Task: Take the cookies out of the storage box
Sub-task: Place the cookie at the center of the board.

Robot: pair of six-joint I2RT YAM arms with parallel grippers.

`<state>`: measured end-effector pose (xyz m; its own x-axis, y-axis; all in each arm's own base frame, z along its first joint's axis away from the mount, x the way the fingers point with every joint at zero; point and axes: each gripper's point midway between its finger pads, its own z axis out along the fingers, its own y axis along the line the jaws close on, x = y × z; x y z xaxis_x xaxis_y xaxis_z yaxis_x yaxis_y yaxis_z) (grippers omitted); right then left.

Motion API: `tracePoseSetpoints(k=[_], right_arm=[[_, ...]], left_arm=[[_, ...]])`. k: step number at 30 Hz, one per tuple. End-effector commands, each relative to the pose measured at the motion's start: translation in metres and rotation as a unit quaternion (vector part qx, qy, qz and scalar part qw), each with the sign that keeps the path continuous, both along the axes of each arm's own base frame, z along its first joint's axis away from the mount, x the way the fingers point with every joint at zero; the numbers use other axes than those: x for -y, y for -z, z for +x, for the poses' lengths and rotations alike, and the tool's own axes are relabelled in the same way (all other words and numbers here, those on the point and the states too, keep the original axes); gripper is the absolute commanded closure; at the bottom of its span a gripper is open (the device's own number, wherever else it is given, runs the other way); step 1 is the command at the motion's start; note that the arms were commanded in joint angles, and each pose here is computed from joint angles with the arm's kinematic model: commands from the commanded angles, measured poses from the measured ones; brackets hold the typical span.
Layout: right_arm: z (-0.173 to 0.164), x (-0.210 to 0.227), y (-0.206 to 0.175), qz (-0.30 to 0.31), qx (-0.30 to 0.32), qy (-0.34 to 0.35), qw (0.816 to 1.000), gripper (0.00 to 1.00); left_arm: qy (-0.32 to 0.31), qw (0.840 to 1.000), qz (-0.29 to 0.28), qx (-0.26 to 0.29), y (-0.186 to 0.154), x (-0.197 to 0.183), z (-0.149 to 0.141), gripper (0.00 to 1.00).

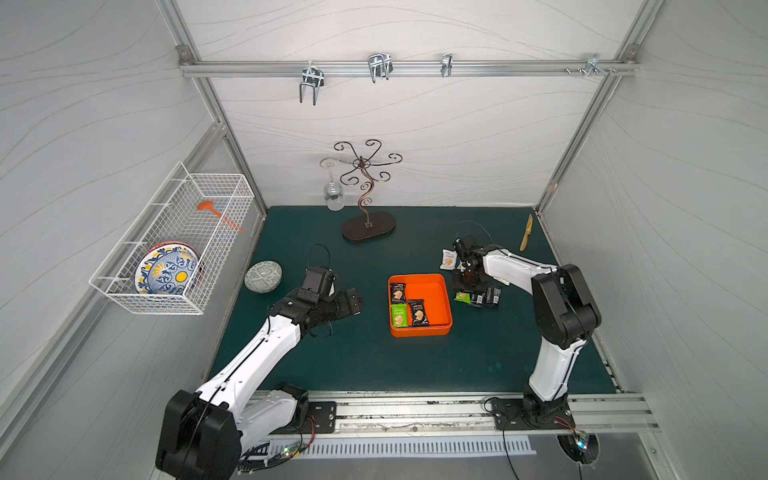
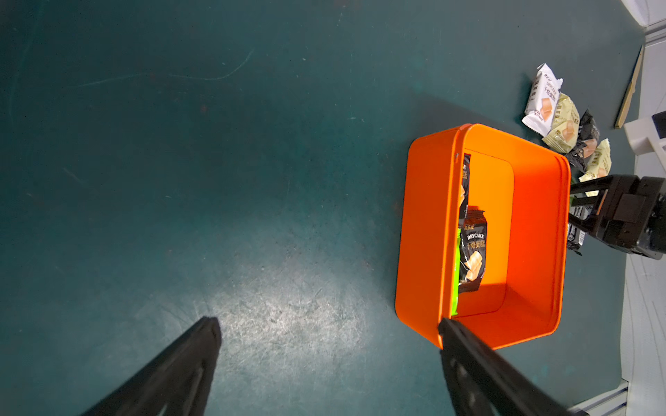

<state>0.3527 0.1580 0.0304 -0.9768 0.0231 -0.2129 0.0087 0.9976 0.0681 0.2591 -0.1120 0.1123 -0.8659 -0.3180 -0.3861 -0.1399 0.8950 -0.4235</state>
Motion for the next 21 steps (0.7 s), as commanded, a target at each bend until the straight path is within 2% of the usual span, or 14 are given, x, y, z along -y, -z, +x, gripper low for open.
tracePoseSetpoints(k=[1,7,16,21], right_arm=[[0.003,-0.005,-0.003,0.001,0.004,0.0,1.0,0.42],[0.003,-0.002,-0.023,0.0,0.025,0.0,1.0,0.36],[-0.018,-0.002,-0.076,0.013,0.072,-0.017,0.997,0.35],[-0.035,-0.003,-0.091,0.036,0.08,-0.022,0.996,0.35]], left_arm=[[0.007,1.0,0.006,0.02,-0.017,0.0,0.009,0.02],[0.014,1.0,0.008,0.009,-0.02,0.003,0.012,0.05],[0.04,0.999,0.005,0.01,-0.035,0.03,0.028,0.1],[0.075,0.996,0.04,0.008,-0.04,0.055,0.036,0.16]])
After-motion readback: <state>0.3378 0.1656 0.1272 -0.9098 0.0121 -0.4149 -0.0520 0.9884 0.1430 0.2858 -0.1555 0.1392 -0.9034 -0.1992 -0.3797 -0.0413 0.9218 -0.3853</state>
